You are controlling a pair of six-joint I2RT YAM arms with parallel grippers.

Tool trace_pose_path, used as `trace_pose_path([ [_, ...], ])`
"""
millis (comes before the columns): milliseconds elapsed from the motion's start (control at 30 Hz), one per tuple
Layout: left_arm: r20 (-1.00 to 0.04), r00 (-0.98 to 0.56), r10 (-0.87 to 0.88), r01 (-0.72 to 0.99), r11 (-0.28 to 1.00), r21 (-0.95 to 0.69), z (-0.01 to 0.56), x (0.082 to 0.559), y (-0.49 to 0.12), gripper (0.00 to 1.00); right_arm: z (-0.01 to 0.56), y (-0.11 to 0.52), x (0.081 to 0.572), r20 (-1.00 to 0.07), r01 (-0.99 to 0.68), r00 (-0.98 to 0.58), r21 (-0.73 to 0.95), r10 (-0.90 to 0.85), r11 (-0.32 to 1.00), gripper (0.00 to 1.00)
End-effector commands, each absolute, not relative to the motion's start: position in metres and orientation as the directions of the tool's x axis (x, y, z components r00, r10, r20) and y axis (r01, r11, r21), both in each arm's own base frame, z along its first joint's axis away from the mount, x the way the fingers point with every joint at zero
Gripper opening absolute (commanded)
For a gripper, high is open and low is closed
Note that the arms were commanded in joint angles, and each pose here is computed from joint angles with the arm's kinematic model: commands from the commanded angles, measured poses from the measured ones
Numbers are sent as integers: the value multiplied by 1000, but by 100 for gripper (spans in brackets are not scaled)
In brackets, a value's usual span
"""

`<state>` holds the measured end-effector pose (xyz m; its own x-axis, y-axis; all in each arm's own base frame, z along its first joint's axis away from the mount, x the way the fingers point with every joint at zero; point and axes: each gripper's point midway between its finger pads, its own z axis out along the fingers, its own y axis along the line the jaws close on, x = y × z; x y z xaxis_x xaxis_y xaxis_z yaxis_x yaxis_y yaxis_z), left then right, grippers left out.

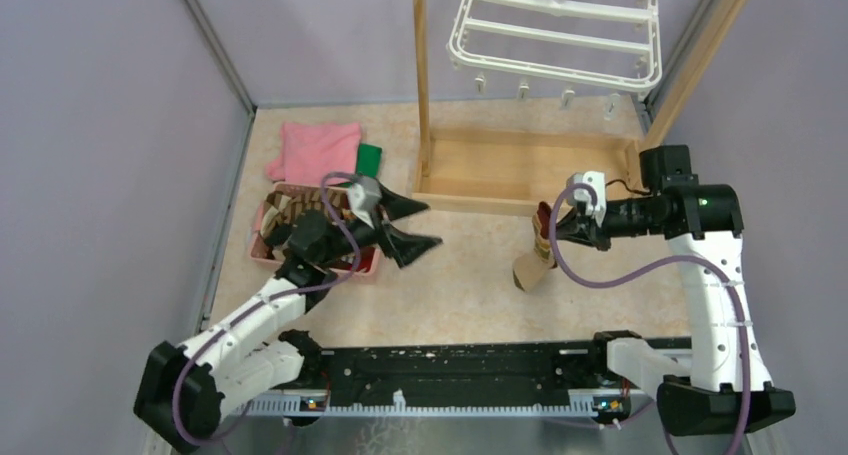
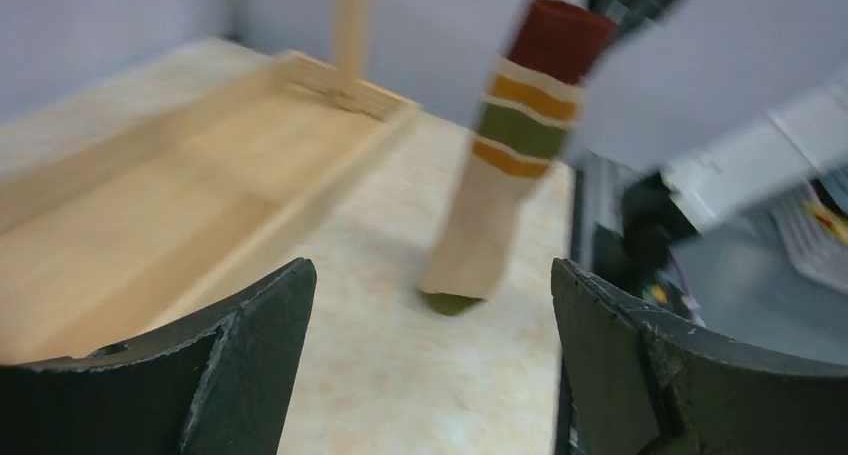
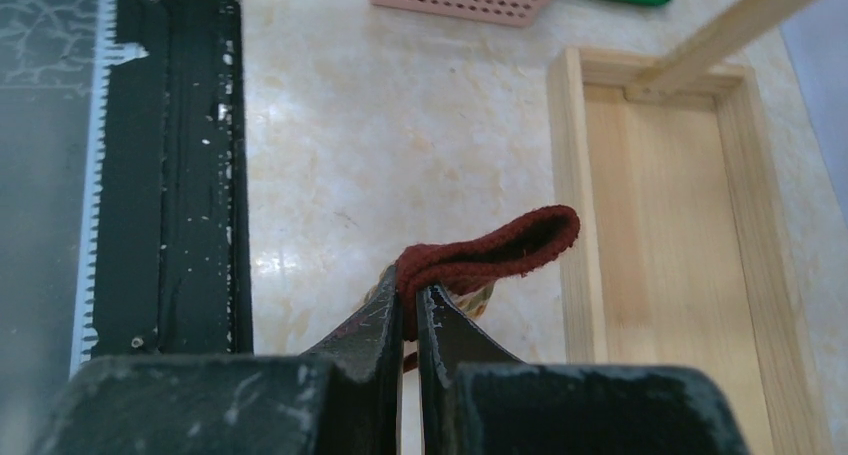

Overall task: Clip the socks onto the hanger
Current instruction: Adjust the sock.

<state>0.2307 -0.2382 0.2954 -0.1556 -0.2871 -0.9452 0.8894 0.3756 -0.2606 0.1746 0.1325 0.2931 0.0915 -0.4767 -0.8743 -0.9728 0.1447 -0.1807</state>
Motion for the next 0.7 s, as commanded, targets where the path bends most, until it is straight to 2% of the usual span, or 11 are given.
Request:
trace_pose_path([
  [0,-967,180,-181,982,91,166,293,163,-304,94,305,160,144,-860,-955,291,-288,-419,-71,0],
  [67,-926,318,-202,948,36,317,289,150,-316,94,299,169,133,-853,-947,320,-287,-411,-143,0],
  [167,-901,371,-223,924,-1,381,286,154,-327,92,291,182,120,-839,-936,346,-276,-420,-220,0],
  [200,-903,367,-223,923,-33,383,285,154,-332,91,289,184,118,-836,-932,354,-277,-421,-234,0],
  [300,-927,296,-230,924,-175,339,283,146,-348,98,287,187,116,-841,-930,352,-264,-410,-257,0],
  [400,-932,255,-258,922,-225,315,282,142,-362,99,288,191,115,-851,-927,353,-262,-389,-268,0],
  [667,-936,139,-324,913,-323,247,289,123,-374,85,288,191,122,-851,-942,323,-247,-413,-227,0],
])
